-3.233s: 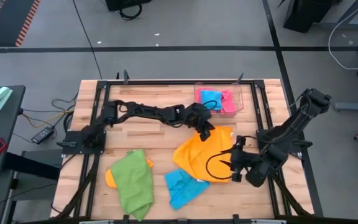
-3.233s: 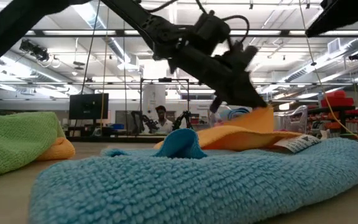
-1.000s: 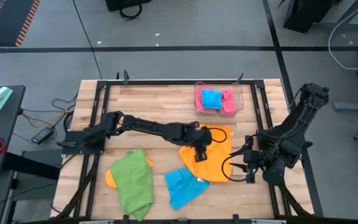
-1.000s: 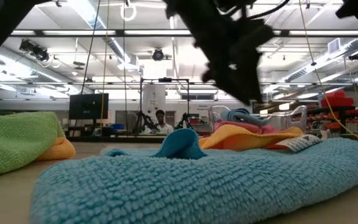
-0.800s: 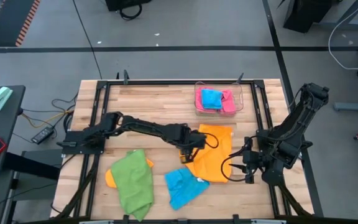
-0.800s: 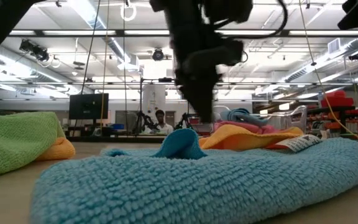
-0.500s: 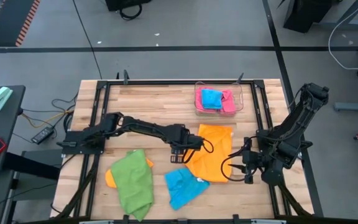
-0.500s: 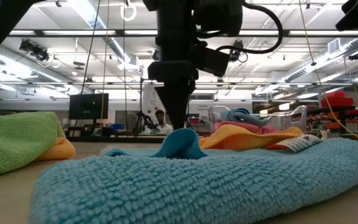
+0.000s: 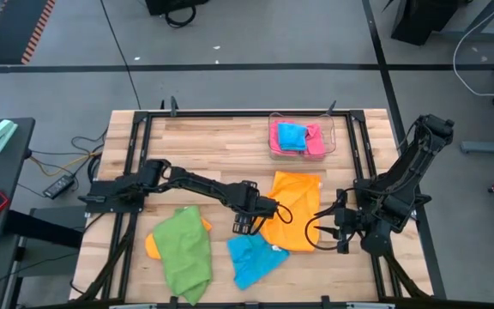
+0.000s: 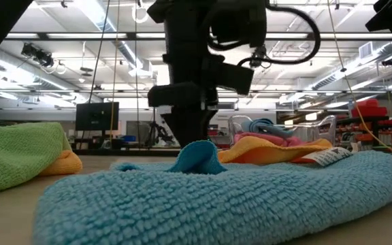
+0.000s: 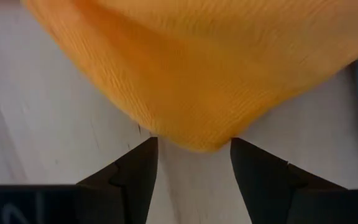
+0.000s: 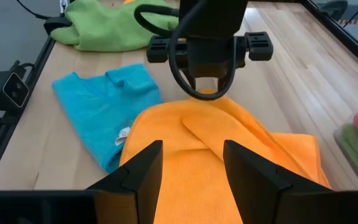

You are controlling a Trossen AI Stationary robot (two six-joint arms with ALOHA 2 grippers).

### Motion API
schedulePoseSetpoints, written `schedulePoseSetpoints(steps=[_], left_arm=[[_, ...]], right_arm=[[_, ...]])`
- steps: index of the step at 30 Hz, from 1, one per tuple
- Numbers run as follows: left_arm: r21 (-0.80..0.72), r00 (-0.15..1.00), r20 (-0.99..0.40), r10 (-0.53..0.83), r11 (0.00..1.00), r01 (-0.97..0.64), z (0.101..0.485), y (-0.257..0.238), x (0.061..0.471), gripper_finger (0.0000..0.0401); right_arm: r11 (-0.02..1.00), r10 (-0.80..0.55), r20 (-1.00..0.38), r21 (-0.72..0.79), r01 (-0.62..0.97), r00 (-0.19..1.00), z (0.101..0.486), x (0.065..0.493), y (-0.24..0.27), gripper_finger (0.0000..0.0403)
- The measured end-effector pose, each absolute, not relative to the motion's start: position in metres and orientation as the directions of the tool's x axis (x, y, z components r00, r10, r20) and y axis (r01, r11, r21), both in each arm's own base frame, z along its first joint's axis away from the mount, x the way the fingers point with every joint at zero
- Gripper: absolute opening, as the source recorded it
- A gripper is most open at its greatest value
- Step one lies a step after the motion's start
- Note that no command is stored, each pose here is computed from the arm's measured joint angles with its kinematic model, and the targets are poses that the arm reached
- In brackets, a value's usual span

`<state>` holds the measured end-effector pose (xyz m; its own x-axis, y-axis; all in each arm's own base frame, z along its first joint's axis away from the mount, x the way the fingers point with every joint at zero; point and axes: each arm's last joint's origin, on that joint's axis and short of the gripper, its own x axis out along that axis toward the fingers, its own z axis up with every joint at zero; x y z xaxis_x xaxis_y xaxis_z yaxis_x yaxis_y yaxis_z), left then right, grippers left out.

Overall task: Fold microfiber towels
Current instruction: Fold the right yellow towel

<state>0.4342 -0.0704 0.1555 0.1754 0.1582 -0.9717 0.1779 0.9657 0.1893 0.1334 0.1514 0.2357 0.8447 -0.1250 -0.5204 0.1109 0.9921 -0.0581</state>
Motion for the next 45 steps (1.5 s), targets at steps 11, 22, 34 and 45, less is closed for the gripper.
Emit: schedulePoseSetpoints(steps=[11, 22, 34, 45], left_arm=[[0.237, 0.217, -0.954, 0.205, 0.962, 0.133, 0.149, -0.069, 0.436, 0.0165], [0.235, 0.311, -0.933, 0.179, 0.96, 0.15, 0.167, -0.086, 0.444, 0.0016], [0.279, 0.367, -0.914, 0.173, 0.924, 0.26, 0.233, -0.128, 0.443, 0.0027], [0.287, 0.574, -0.809, 0.129, 0.938, 0.194, 0.244, -0.139, 0.461, 0.0009]], right_arm=[[0.992, -0.127, -0.513, -0.059, 0.113, 0.849, 0.236, 0.134, 0.152, 0.0178], [0.992, -0.127, -0.514, -0.06, 0.113, 0.848, 0.236, 0.134, 0.152, 0.0178], [0.987, -0.159, -0.531, -0.067, 0.146, 0.832, 0.186, 0.139, 0.155, 0.0178], [0.991, -0.122, -0.587, -0.023, 0.134, 0.8, 0.15, 0.159, 0.162, 0.0178]])
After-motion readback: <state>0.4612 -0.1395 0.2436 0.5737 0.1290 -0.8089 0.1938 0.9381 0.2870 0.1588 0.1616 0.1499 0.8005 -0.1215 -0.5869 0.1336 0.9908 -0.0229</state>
